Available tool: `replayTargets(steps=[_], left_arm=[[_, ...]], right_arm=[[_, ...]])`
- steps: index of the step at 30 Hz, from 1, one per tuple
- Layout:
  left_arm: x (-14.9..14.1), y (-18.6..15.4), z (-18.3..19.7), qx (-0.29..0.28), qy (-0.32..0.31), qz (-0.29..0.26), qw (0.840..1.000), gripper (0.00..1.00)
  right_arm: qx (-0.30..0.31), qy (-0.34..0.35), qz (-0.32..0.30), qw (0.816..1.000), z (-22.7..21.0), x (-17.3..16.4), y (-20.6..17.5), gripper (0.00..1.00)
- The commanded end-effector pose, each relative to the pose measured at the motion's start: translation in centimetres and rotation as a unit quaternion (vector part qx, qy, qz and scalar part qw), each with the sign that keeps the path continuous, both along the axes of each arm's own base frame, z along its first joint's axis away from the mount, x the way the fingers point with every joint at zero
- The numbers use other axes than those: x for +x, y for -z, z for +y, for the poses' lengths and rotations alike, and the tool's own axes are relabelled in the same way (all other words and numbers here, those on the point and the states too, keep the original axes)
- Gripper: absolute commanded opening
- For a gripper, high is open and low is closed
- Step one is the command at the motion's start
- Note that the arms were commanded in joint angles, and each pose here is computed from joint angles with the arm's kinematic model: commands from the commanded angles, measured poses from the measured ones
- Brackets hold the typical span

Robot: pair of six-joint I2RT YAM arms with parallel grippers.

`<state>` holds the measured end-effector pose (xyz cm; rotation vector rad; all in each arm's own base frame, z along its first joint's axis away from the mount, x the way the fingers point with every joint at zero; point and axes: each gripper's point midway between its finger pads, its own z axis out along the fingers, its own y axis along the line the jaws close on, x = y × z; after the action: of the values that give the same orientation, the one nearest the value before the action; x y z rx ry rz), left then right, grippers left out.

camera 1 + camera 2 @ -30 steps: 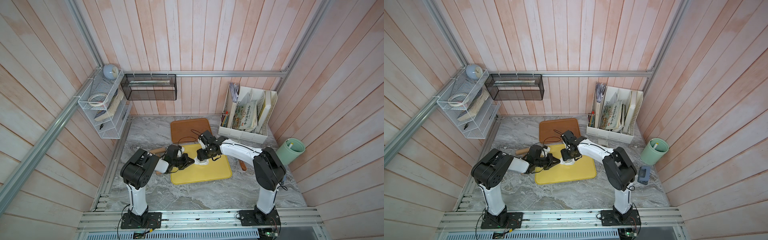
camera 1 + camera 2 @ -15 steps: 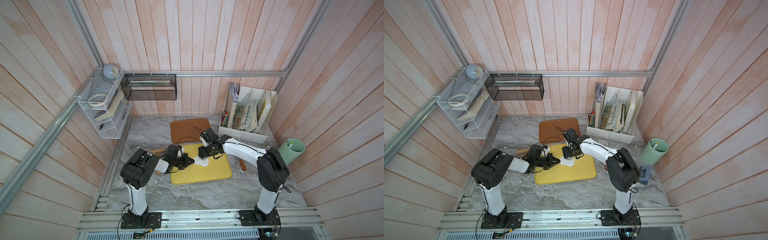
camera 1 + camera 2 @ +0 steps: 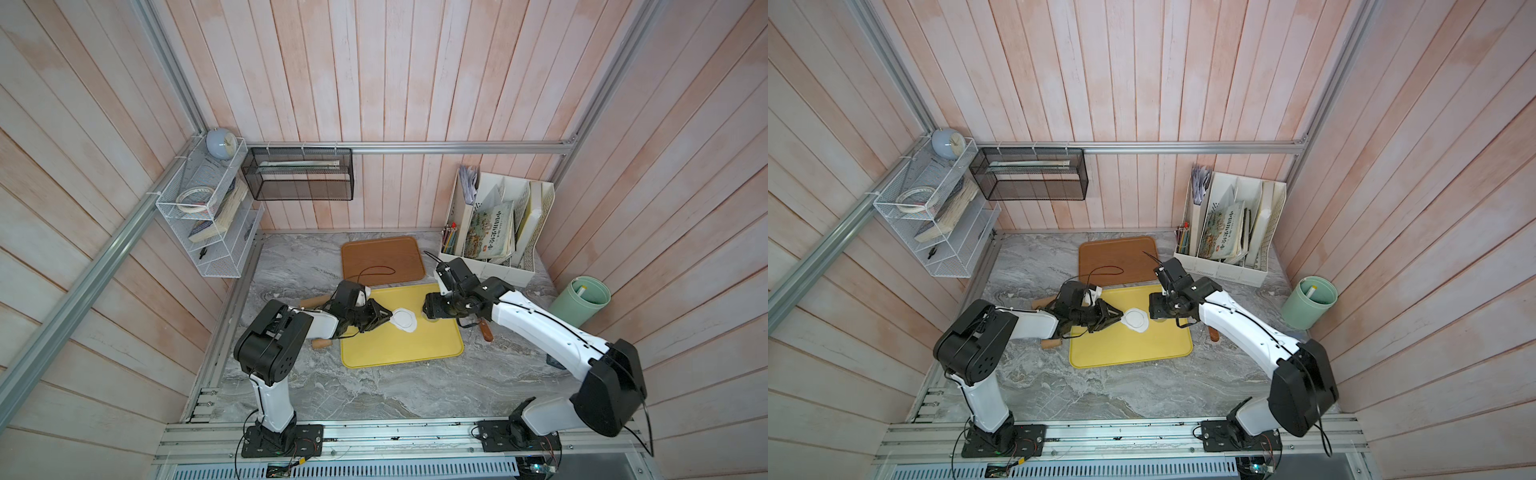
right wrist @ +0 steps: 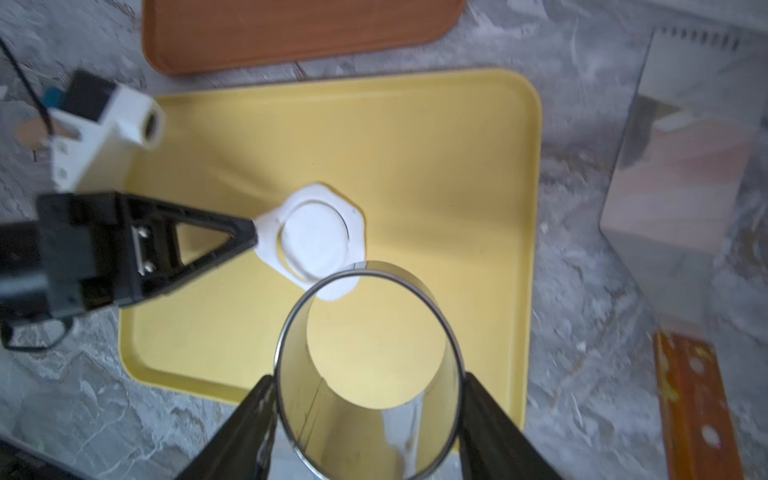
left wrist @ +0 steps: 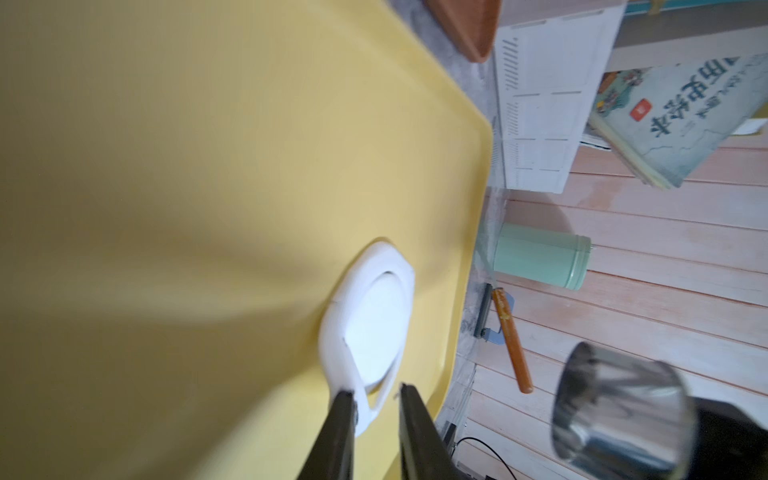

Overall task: Roll out the dumpling wrappers from the dough
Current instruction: Place the dumpling mold at the center of the board.

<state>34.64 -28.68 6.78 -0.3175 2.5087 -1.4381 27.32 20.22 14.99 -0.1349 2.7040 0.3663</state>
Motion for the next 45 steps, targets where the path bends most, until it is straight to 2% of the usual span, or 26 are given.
replayTargets(steps=[1,6,15,21,24,28,33,36,38,41,45], left_arm=[[1.1,-4.0,-0.5,-0.012,0.003,-0.040,0.999,0.28],[1.3,-4.7,-0.5,-0.010,0.001,-0.050,0.999,0.29],[1.3,-2.5,-0.7,-0.007,0.009,-0.036,0.999,0.29],[1.1,-1.8,-0.6,0.004,0.013,-0.031,0.999,0.29],[1.1,-2.0,-0.6,0.006,0.014,-0.033,0.999,0.29],[1.1,-2.5,-0.7,0.003,0.015,-0.036,0.999,0.29],[1.5,-3.0,-1.0,0.000,0.018,-0.038,0.999,0.29],[1.8,-3.4,-1.3,-0.005,0.019,-0.039,0.999,0.29],[1.9,-3.7,-1.6,-0.010,0.021,-0.039,0.999,0.29],[2.3,-4.2,-2.2,-0.018,0.023,-0.042,0.999,0.29],[2.5,-4.3,-2.8,-0.022,0.025,-0.041,0.999,0.29]], right_arm=[[-0.020,0.065,0.082,0.994,-3.4,-5.6,2.0,0.47],[-0.019,0.137,0.125,0.982,-7.1,-10.7,4.5,0.46],[-0.058,0.225,0.098,0.968,-11.2,-11.3,7.7,0.48],[-0.104,0.288,0.099,0.947,-14.2,-11.7,9.3,0.63],[-0.090,0.306,0.101,0.942,-14.8,-11.7,9.8,0.67],[-0.066,0.331,0.096,0.936,-15.5,-11.2,10.1,0.79],[-0.069,0.337,0.091,0.935,-15.7,-10.5,7.8,0.89],[-0.031,0.317,0.061,0.946,-14.4,-8.9,4.9,0.90],[0.007,0.272,0.022,0.962,-12.5,-6.8,2.6,0.88],[0.062,0.138,-0.056,0.987,-7.9,-3.4,-0.1,0.83],[0.128,0.003,-0.120,0.984,-1.9,0.2,-0.8,0.76]])
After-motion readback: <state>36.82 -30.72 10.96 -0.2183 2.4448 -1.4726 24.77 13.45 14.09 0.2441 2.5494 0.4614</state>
